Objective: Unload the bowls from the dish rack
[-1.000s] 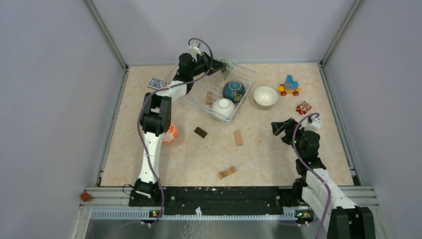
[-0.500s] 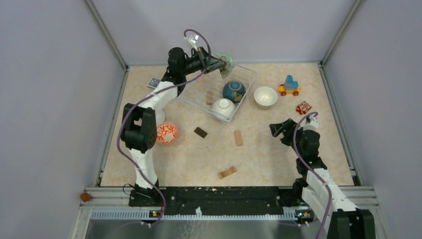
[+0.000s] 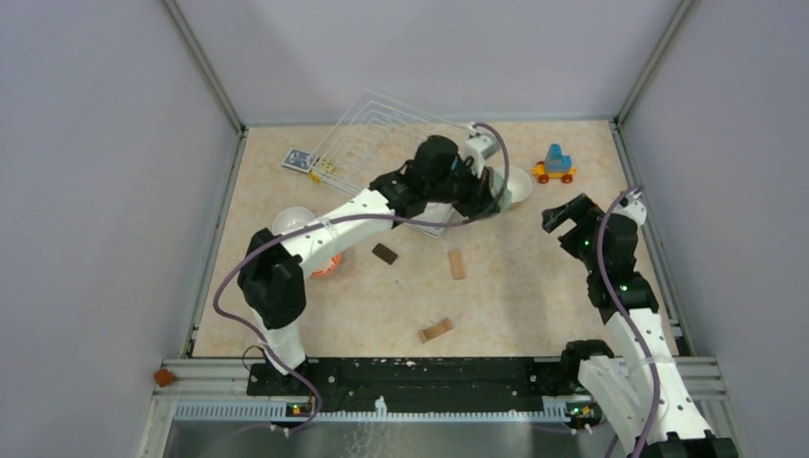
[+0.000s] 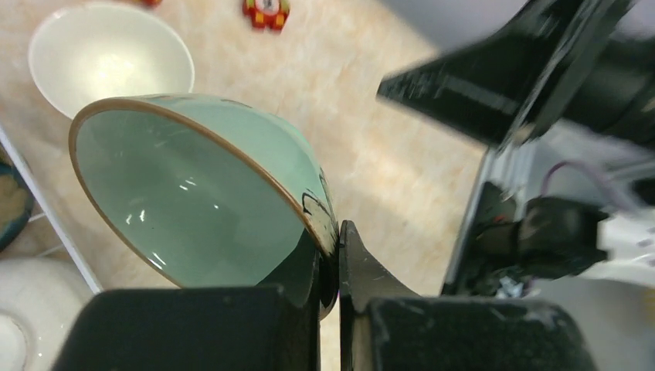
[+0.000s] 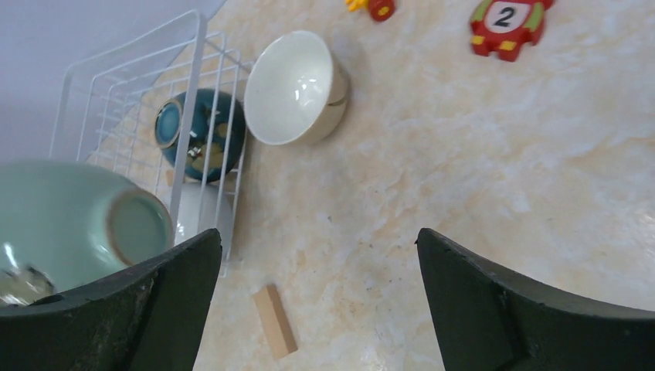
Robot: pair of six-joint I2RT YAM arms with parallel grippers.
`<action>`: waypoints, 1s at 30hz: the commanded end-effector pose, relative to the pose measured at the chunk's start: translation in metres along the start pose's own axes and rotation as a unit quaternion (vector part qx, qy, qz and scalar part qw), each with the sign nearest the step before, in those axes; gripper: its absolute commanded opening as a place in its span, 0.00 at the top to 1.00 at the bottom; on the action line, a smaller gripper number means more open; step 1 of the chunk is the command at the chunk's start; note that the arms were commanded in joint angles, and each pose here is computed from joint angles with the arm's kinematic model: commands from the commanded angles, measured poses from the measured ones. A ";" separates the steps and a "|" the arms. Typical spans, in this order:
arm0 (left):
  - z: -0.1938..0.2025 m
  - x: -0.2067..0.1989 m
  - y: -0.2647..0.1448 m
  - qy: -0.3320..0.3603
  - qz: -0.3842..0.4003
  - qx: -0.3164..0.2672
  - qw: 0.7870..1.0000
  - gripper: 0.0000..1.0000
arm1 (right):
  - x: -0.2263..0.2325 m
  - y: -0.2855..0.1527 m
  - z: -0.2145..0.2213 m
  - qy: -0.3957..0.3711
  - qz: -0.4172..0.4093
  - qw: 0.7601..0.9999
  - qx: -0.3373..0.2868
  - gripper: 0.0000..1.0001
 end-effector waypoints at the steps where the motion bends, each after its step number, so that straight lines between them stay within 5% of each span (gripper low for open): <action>1: 0.005 -0.016 0.018 0.176 -0.049 0.028 0.983 1.00 | -0.018 -0.021 -0.022 0.015 0.107 0.993 -0.054 0.04; 11: 0.080 -0.031 0.067 0.279 -0.081 0.145 0.946 1.00 | -0.028 -0.035 -0.025 0.019 0.148 0.987 -0.064 0.09; 21: 0.131 -0.032 0.096 0.322 -0.114 0.220 0.913 1.00 | -0.018 -0.027 0.008 -0.022 0.058 0.997 0.038 0.13; 30: 0.150 -0.030 0.100 0.303 -0.117 0.248 0.913 0.70 | -0.038 -0.028 0.011 0.005 0.111 0.994 0.012 0.14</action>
Point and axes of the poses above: each gripper's point midway between its finger pads, its own y axis out along the fingers, its own x axis along the line the jaws close on, z = x × y, the point moved 5 cm from there along -y, back along the fingers, and after that the axes turned 8 degrees about y, right-handed, at the moved point
